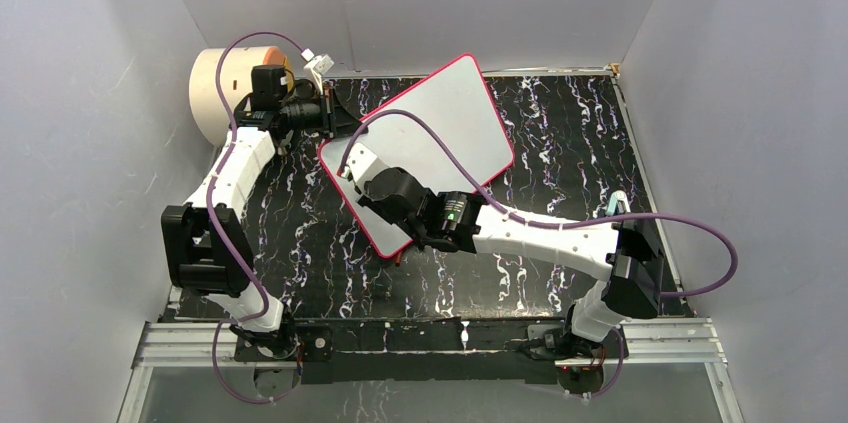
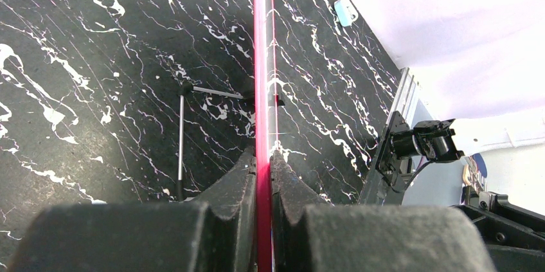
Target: Write a sentence on the whiteboard
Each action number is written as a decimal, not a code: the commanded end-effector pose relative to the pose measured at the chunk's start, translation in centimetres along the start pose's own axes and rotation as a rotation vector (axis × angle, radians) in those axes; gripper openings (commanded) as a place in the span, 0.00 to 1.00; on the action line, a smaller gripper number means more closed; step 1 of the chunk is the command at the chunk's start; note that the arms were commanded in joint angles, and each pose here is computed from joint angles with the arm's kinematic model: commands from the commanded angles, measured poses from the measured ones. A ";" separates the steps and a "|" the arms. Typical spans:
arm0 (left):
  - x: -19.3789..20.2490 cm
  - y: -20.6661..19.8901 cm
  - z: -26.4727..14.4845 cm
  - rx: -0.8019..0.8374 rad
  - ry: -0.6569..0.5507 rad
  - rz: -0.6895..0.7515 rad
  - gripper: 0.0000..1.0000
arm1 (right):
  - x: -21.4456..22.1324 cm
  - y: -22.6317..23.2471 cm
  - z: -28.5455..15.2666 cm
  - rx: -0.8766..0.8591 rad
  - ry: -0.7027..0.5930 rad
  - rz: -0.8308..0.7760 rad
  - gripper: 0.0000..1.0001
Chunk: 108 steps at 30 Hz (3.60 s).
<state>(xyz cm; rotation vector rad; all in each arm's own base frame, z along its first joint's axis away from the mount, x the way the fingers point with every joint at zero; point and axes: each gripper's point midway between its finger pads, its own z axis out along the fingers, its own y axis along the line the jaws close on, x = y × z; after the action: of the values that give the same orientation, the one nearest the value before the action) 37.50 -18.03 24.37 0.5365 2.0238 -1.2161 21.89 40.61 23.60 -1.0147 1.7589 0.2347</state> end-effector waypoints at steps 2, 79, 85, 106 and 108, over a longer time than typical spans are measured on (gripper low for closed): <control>2.4 -0.9 0.2 0.016 0.059 -0.034 0.00 | -0.9 -0.6 -0.7 0.020 -0.023 0.029 0.00; 2.6 -0.9 0.4 0.019 0.067 -0.036 0.00 | -1.1 -4.9 1.0 0.021 -0.057 0.117 0.00; 2.6 -0.8 0.4 0.016 0.065 -0.036 0.00 | -0.7 -5.2 0.3 0.027 -0.047 0.120 0.00; 2.7 -0.8 0.4 0.015 0.067 -0.041 0.00 | -0.2 -4.4 -0.9 -0.038 -0.049 0.118 0.00; 2.6 -0.8 0.4 0.016 0.067 -0.039 0.00 | 0.0 -4.4 -0.9 -0.036 -0.044 0.120 0.00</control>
<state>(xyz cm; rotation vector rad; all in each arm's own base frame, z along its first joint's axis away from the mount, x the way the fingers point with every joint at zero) 37.52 -18.11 24.34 0.5375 2.0239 -1.2143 24.68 37.84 23.85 -0.9604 1.8054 0.3290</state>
